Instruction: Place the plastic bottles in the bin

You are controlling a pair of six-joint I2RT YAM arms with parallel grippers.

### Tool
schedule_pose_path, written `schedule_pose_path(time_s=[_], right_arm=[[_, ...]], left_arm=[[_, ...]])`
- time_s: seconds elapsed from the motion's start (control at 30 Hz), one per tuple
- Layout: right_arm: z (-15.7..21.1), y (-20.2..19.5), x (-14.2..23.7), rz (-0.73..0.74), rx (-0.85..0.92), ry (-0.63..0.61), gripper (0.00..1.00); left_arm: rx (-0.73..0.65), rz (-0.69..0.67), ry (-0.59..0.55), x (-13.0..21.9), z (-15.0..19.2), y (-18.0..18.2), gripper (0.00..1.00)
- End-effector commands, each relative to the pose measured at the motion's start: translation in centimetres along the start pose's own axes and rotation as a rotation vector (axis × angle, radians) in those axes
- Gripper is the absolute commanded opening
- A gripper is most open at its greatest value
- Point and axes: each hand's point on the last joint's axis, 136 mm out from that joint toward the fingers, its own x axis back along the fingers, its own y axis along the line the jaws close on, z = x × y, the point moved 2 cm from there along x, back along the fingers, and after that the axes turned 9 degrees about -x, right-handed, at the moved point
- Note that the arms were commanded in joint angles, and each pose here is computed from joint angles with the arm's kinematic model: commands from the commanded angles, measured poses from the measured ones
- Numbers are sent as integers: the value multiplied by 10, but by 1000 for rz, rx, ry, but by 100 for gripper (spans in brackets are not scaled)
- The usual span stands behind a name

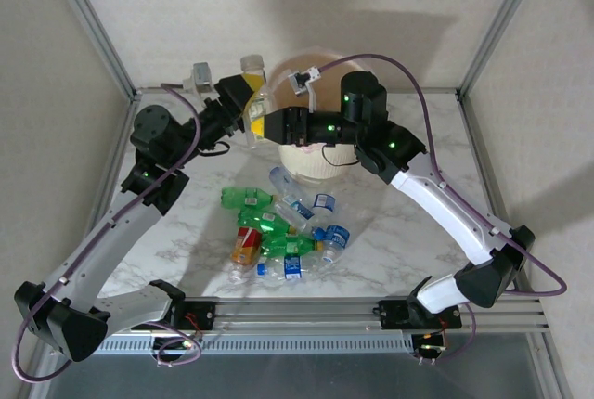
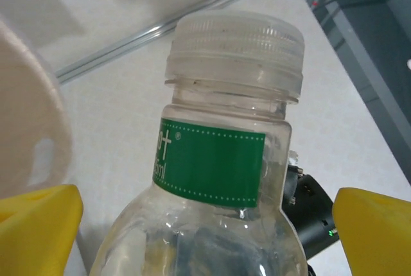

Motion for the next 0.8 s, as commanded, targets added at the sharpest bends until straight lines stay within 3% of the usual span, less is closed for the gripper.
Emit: schedule_pose_path(time_s=[0.0,0.2,0.4,0.77], right_arm=[[-22,4,17,67,34,-95,50],[-67,-38,52,339,-28,-237,49],[-90,-98,74,699,-83,-287,46],[-97,-158,66,900,-120,-240,46]], left_arm=[[-84,-45,-49,5,-14,-10,100],[-163,-264,-171,28,-40,9,100],[-173,-466,-243,55,-51,40,100],[-171,-595,-163,62,-35,73,96]])
